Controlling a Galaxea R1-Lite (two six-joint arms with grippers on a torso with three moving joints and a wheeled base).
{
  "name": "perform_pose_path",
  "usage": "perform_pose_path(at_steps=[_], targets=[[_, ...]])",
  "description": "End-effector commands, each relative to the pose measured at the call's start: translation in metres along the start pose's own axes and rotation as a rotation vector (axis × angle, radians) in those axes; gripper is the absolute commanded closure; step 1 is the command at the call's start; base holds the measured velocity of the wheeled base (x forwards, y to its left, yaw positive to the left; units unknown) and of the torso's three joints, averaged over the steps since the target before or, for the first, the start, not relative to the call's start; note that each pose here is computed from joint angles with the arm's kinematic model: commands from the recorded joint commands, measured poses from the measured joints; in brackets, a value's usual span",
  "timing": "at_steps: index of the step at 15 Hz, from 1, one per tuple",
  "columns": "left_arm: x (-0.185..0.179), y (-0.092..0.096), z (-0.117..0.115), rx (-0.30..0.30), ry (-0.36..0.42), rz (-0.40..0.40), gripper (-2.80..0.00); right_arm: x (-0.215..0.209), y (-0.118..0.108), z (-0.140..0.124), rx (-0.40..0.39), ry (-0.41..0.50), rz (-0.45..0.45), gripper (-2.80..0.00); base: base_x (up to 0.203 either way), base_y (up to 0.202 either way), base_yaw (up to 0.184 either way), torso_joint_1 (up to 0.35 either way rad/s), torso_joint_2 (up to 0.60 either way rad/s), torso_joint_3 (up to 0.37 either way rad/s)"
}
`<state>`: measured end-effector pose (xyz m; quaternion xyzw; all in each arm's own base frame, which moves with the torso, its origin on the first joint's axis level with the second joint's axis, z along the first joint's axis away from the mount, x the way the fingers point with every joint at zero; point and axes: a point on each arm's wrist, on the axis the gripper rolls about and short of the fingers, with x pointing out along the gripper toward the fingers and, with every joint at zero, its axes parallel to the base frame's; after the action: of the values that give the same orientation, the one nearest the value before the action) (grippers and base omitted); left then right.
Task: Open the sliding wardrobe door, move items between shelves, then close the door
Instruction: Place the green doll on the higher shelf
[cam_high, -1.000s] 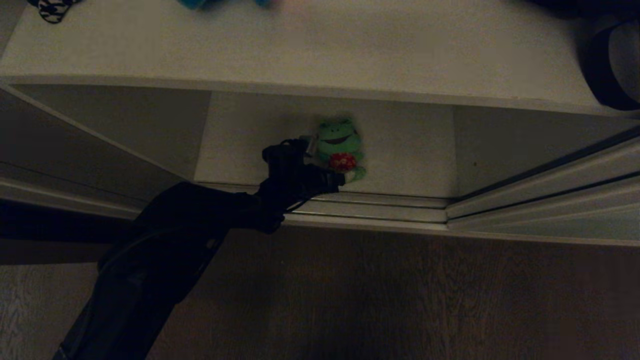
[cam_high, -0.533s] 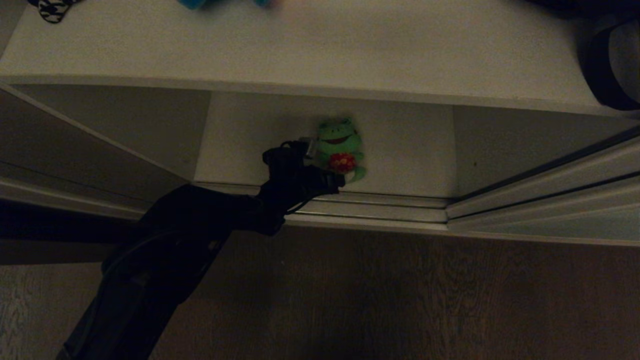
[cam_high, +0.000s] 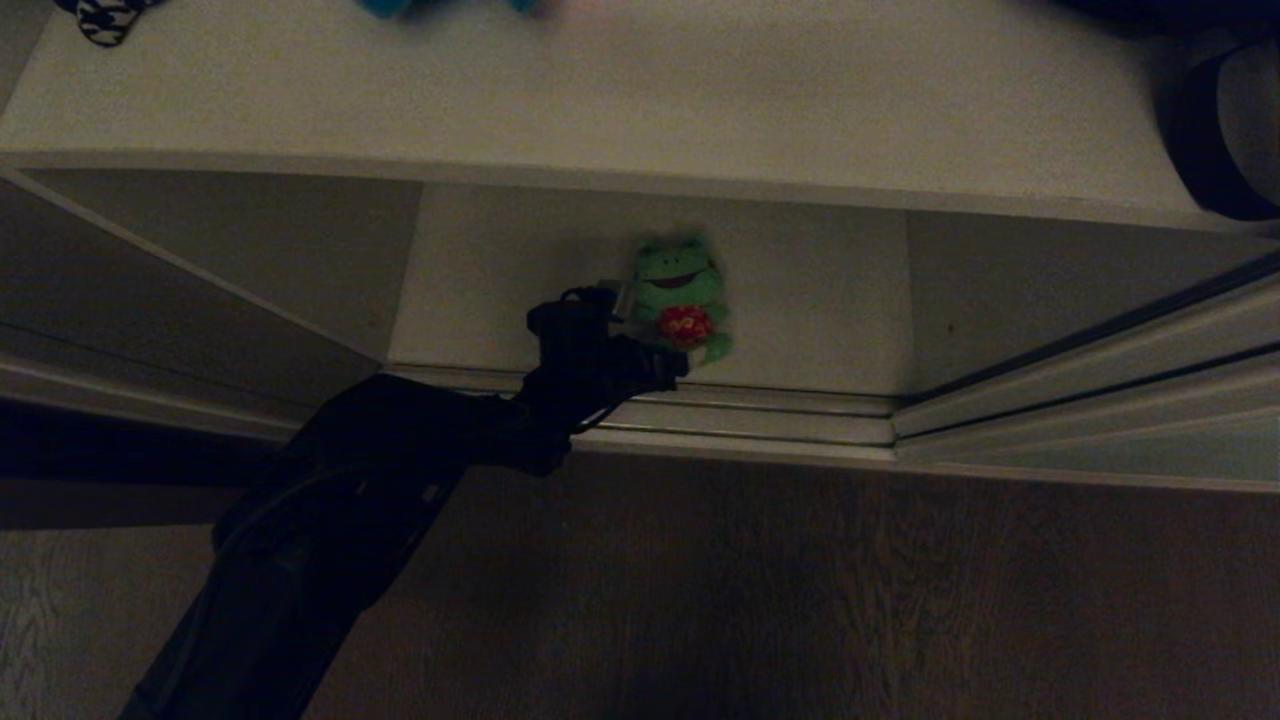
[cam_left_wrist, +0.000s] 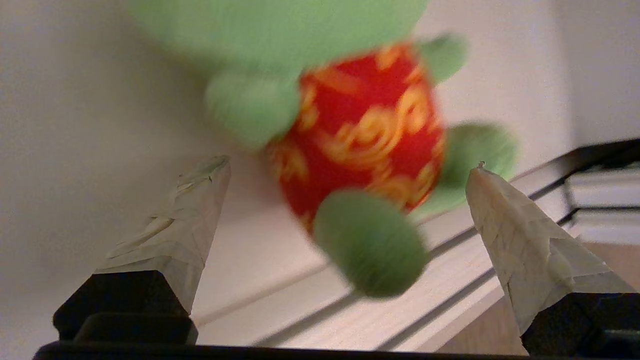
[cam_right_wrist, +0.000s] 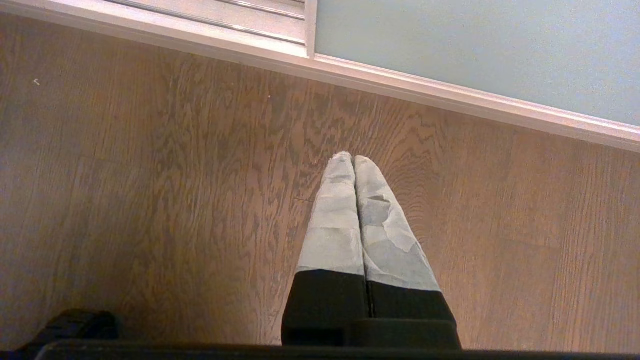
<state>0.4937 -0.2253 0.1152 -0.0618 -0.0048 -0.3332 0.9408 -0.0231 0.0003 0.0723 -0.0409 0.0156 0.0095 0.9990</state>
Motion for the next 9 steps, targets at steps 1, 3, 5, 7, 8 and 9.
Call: perform_pose_path(at_steps=[1, 3, 5, 7, 8, 9], targets=[[-0.0003, -0.0001, 0.0005, -0.005, 0.007, -0.001, -2.8, -0.0001, 0.0, -0.0001, -0.001, -0.001, 0.001, 0.0, 0.0, 0.0, 0.0, 0.0, 0.0, 0.0], [-0.0006, 0.0005, 0.001, -0.014, 0.011, -0.004, 0.0, 0.0, 0.0, -0.0001, -0.001, 0.0, 0.001, 0.0, 0.0, 0.0, 0.0, 0.0, 0.0, 0.0], [-0.0007, 0.0013, 0.0014, -0.014, 0.008, -0.004, 0.0, -0.0001, 0.0, -0.0001, -0.001, -0.001, 0.001, 0.0, 0.0, 0.0, 0.0, 0.0, 0.0, 0.0], [-0.0006, 0.0013, 0.0021, -0.01, -0.003, -0.004, 0.0, 0.0, 0.0, -0.0001, -0.001, 0.0, 0.001, 0.0, 0.0, 0.0, 0.0, 0.0, 0.0, 0.0], [-0.0006, 0.0013, 0.0021, -0.01, -0.003, -0.004, 0.0, 0.0, 0.0, -0.0001, -0.001, 0.0, 0.001, 0.0, 0.0, 0.0, 0.0, 0.0, 0.0, 0.0], [-0.0005, 0.0012, 0.0025, -0.01, -0.004, -0.004, 0.0, 0.0, 0.0, -0.0001, -0.001, 0.0, 0.001, 0.0, 0.0, 0.0, 0.0, 0.0, 0.0, 0.0]])
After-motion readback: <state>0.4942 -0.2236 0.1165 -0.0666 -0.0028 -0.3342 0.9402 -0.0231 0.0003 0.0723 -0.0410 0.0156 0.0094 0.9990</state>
